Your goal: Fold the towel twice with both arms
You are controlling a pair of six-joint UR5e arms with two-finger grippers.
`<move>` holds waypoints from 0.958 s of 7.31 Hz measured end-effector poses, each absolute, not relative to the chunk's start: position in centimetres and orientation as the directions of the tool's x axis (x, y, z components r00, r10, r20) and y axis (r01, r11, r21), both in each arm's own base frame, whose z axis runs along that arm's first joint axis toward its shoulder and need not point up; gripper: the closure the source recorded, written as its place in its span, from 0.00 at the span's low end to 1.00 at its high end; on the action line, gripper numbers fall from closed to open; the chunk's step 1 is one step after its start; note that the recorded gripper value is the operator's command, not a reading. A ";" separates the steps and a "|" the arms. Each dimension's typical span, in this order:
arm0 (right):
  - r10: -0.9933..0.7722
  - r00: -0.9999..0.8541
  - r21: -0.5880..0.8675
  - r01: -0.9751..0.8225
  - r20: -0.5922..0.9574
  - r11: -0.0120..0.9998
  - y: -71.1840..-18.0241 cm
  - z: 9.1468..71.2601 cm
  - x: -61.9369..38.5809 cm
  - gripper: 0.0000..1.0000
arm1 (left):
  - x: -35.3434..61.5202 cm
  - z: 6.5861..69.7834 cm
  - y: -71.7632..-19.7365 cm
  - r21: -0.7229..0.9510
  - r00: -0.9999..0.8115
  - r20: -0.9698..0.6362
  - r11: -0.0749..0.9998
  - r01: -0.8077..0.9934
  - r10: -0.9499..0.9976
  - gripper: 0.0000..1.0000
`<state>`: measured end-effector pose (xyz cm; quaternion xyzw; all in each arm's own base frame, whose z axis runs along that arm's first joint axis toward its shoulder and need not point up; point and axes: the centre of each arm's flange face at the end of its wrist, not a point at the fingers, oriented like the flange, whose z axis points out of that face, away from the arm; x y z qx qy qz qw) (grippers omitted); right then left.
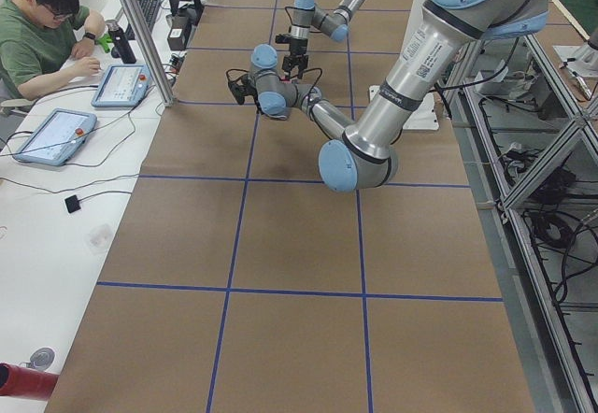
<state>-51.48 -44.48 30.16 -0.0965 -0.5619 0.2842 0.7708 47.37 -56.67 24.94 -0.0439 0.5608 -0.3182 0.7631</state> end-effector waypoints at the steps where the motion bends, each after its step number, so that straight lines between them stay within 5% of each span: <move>1: 0.550 0.214 -0.465 -0.344 0.807 0.816 -45.1 30.2 -51.7 0.01 | 47.4 25.0 -56.7 -0.424 0.169 -0.828 0.794 0.437 -0.535 0.00; 7: 0.560 0.238 -0.459 -0.371 0.794 0.808 -46.3 31.4 -52.6 0.01 | 47.3 25.0 -56.7 -0.424 0.168 -0.828 0.793 0.437 -0.535 0.00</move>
